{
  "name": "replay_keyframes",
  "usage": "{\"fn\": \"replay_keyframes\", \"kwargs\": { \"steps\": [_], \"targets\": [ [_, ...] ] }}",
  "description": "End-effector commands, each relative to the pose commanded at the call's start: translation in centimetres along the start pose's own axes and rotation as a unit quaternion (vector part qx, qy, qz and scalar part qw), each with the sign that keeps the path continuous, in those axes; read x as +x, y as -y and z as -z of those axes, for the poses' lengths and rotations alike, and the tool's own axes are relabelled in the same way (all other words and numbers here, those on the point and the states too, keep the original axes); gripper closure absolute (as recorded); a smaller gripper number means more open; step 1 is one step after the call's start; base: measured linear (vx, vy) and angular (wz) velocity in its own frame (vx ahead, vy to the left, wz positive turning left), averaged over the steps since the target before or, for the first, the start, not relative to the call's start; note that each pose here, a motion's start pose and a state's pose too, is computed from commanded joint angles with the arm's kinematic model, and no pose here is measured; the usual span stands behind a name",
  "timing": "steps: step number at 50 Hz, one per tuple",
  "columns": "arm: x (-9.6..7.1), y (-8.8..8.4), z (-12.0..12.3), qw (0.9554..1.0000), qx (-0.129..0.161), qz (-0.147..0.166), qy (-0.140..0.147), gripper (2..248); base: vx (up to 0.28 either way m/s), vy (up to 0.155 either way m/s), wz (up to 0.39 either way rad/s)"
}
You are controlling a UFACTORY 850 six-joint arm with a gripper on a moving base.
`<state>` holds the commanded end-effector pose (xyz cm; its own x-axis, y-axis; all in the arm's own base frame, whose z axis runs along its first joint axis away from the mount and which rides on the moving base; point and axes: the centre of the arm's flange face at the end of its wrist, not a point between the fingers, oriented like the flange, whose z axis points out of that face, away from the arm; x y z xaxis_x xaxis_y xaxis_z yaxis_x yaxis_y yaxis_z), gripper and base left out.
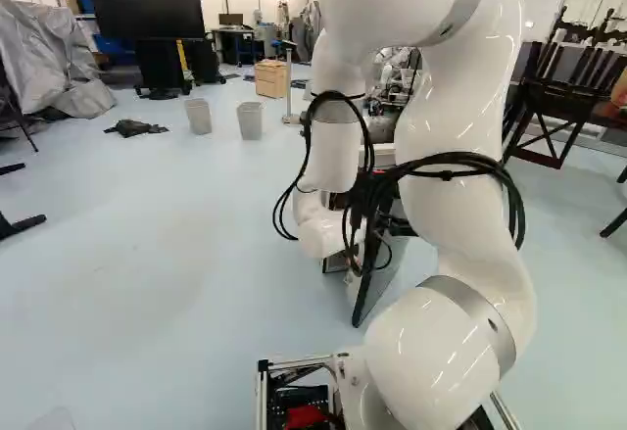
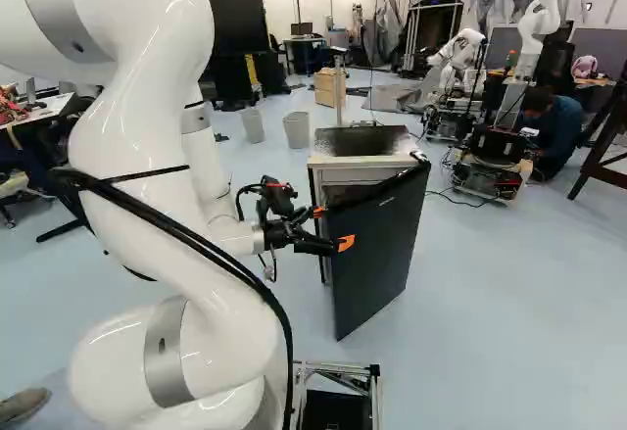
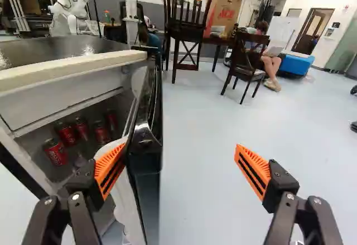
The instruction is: Grab a drink from the fridge
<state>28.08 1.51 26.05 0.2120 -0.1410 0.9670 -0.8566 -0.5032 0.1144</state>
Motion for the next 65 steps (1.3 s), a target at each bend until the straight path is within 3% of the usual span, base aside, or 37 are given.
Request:
{"fn": "replay_keyframes", "kwargs": {
  "steps": [36,65],
  "targets": [
    [0.3,-5.2,-2.1,0.9978,-0.065,0.010,-0.006,3,0.000,0.000,0.000],
    [0.6,-8.6,-4.1,0.9911,-0.133,0.006,-0.008,3,0.000,0.000,0.000]
  ]
}}
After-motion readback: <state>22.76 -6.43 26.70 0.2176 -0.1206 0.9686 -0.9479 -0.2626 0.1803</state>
